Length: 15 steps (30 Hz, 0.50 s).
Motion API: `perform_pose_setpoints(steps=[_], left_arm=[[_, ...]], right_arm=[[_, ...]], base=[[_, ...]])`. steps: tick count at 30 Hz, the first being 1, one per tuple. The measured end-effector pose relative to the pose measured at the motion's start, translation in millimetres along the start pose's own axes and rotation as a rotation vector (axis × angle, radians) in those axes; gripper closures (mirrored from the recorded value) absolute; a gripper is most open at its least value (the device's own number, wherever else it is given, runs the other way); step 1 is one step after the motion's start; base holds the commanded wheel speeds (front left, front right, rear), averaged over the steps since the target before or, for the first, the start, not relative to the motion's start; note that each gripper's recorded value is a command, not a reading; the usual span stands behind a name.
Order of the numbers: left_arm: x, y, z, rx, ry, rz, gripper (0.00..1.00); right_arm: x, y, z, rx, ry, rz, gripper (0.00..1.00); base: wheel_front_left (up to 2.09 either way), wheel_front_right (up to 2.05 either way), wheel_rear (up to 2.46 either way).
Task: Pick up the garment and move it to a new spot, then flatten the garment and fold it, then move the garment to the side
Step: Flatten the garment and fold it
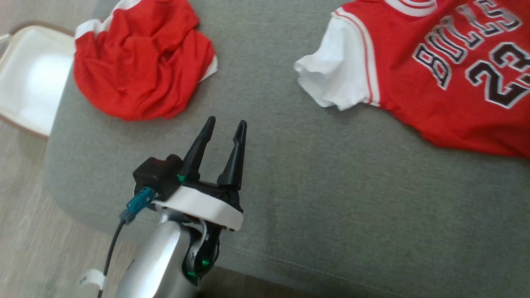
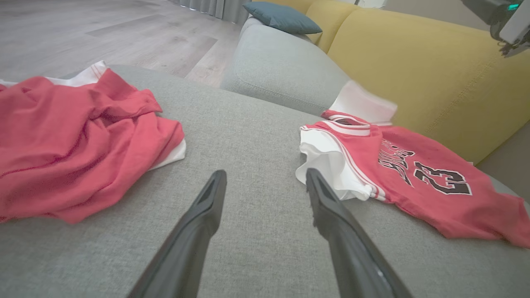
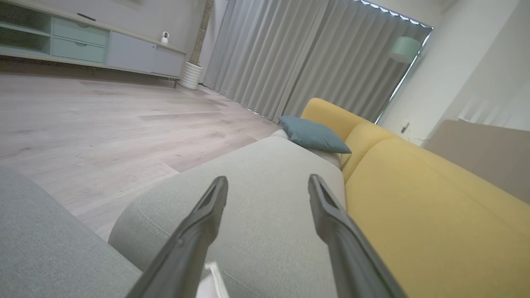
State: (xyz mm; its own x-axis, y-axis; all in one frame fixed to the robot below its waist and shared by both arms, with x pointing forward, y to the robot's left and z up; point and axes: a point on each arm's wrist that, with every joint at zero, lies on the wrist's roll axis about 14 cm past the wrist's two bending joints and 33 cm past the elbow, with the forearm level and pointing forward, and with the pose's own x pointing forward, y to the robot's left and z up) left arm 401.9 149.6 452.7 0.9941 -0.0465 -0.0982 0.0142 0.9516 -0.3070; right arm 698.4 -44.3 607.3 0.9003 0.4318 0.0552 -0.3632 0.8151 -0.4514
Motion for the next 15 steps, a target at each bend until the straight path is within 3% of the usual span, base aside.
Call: perform_pose_setpoints(steps=[6,15], left_arm=[[5,-12,6,0.005,-0.021,-0.041,0.00],[2,-40,25,0.015,-0.081,-0.121,0.00]], right_arm=[[-33,-10,-22,0.079,0.036,-0.037,0.00],[-109,9,-37,0.195,0.053,-0.050,0.00]], base=[[0.00,0.00,0.00],[0.00,0.00,0.00]])
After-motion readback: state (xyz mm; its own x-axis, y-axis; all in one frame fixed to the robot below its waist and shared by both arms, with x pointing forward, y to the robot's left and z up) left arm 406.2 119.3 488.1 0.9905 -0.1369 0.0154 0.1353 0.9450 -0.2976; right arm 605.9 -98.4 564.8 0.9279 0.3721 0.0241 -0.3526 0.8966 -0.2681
